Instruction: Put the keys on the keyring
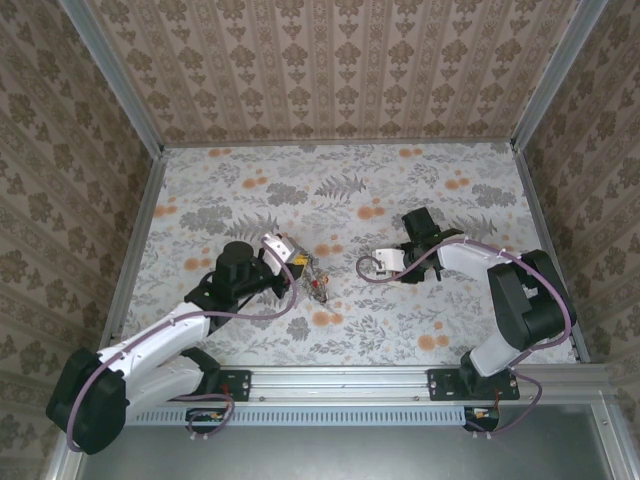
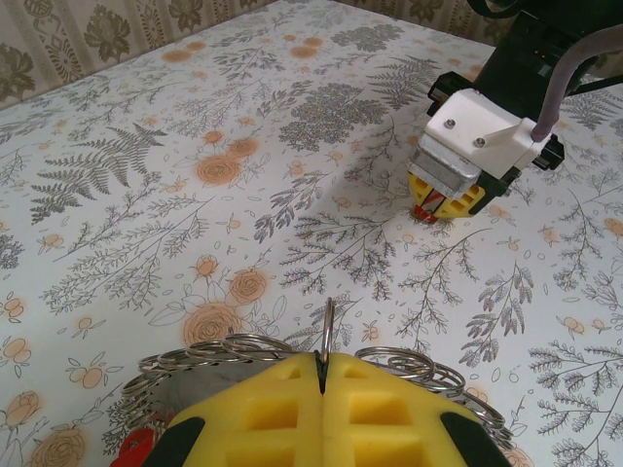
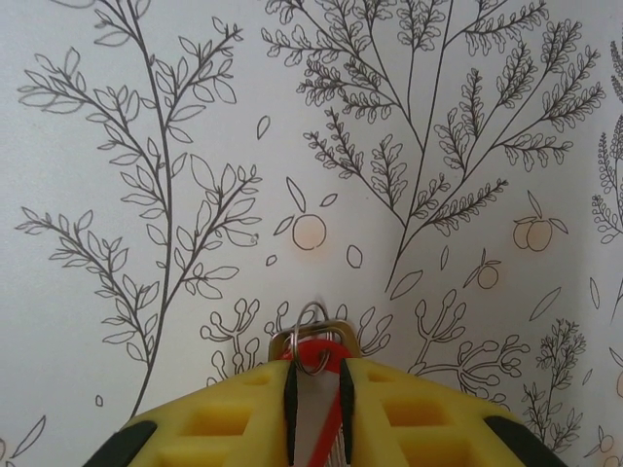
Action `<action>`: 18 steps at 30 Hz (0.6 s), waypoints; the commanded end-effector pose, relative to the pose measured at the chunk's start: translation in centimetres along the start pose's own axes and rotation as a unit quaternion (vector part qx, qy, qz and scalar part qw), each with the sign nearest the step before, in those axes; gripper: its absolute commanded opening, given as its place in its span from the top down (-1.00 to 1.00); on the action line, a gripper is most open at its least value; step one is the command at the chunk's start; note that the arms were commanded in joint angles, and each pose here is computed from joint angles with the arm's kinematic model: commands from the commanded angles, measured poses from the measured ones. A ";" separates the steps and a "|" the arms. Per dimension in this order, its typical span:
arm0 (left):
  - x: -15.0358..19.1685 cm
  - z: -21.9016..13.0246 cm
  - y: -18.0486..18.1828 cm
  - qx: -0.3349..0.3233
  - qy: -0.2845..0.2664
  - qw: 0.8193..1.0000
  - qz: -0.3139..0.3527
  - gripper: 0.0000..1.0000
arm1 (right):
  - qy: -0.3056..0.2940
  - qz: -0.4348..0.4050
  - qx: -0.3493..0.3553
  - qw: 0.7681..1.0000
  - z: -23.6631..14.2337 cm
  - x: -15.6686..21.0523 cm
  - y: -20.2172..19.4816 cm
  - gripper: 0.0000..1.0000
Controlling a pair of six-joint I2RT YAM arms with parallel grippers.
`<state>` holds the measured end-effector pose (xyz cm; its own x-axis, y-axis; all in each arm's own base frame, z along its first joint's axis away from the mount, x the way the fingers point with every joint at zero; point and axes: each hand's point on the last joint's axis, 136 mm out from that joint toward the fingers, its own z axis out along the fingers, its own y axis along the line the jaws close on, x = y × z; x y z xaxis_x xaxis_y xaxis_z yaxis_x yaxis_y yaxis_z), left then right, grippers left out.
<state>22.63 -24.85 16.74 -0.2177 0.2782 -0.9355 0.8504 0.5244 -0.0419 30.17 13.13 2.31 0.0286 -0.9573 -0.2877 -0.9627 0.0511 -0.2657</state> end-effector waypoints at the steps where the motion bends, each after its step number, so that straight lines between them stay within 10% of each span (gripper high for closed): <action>1: -2.0 -0.1 0.0 0.005 -0.028 1.000 0.012 1.00 | -0.016 0.010 -0.011 1.000 0.1 -0.5 0.3 0.54; 18: -1.9 -0.1 -0.2 0.007 -0.030 0.999 0.014 1.00 | -0.024 0.020 -0.015 0.999 0.6 -0.7 0.4 0.56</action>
<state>22.64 -24.86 16.67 -0.2193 0.2795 -0.9348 0.8505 0.5242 -0.0429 30.31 13.33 2.33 0.0157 -0.9531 -0.3023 -0.9622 0.0679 -0.2639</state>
